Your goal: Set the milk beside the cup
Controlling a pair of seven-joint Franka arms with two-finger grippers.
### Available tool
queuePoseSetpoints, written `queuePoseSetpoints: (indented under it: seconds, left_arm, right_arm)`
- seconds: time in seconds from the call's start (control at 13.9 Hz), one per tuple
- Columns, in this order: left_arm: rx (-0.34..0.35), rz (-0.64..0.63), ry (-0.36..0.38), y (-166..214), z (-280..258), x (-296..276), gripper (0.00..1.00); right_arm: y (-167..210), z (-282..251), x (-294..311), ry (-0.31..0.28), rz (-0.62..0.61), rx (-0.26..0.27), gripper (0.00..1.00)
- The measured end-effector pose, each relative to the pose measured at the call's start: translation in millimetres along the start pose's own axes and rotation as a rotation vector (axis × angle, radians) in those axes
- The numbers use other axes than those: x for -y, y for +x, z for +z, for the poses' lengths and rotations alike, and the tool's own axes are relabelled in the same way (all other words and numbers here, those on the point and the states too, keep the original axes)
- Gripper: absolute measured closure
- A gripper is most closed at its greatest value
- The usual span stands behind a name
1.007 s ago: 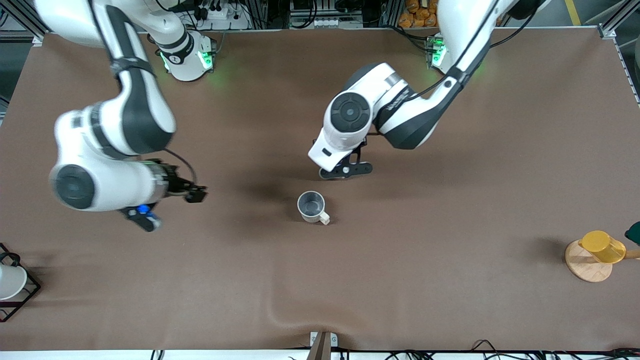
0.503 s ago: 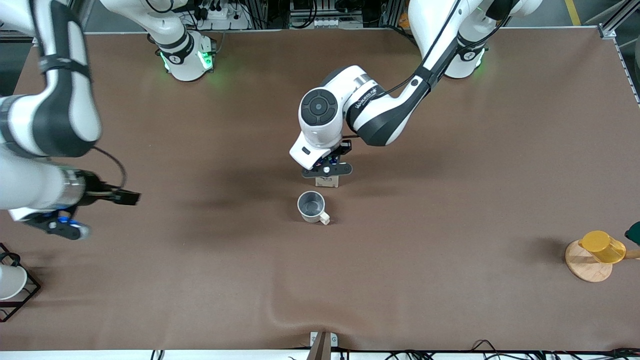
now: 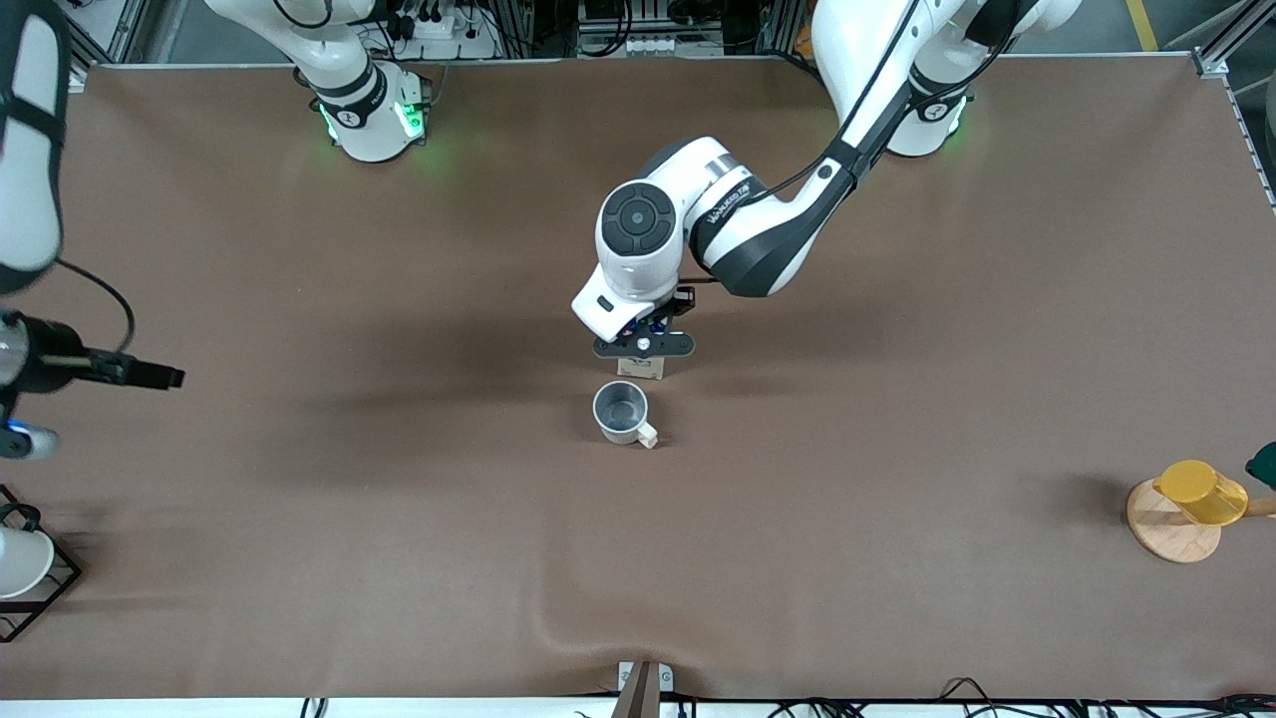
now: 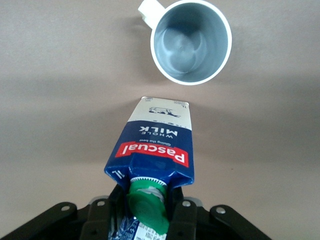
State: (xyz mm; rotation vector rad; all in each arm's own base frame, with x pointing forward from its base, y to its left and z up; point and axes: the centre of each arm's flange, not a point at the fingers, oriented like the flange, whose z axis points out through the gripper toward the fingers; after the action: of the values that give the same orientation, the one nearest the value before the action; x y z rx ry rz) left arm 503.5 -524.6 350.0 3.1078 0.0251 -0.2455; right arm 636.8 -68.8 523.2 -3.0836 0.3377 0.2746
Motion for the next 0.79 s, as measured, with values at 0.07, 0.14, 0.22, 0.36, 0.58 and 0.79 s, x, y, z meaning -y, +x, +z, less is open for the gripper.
queuePoseSetpoints:
  seconds: [0.07, 0.14, 0.22, 0.36, 0.58, 0.79]
  left_arm:
    - [0.000, -0.003, -0.006, 1, 0, 0, 0.62]
    - [-0.001, -0.005, -0.010, 2, 0, 0, 0.62]
    - [-0.002, -0.007, -0.013, 3, 0, 0, 0.62]
    - [-0.004, -0.011, -0.018, 5, 0, 1, 0.61]
    - [-0.010, -0.017, -0.027, 10, 3, 3, 0.41]
    - [-0.016, -0.023, -0.036, 14, 0, 4, 0.09]
  right_arm:
    - [-11, -13, -3, 0.005, 0.001, -0.016, 0.00]
    - [-21, -23, -5, 0.009, 0.002, -0.027, 0.00]
    - [-30, -27, -6, 0.013, 0.001, -0.036, 0.00]
    - [-45, -28, -8, 0.022, 0.000, -0.064, 0.00]
    - [-61, -21, -11, 0.032, 0.001, -0.095, 0.00]
    - [-71, -21, -10, 0.035, -0.005, -0.103, 0.00]
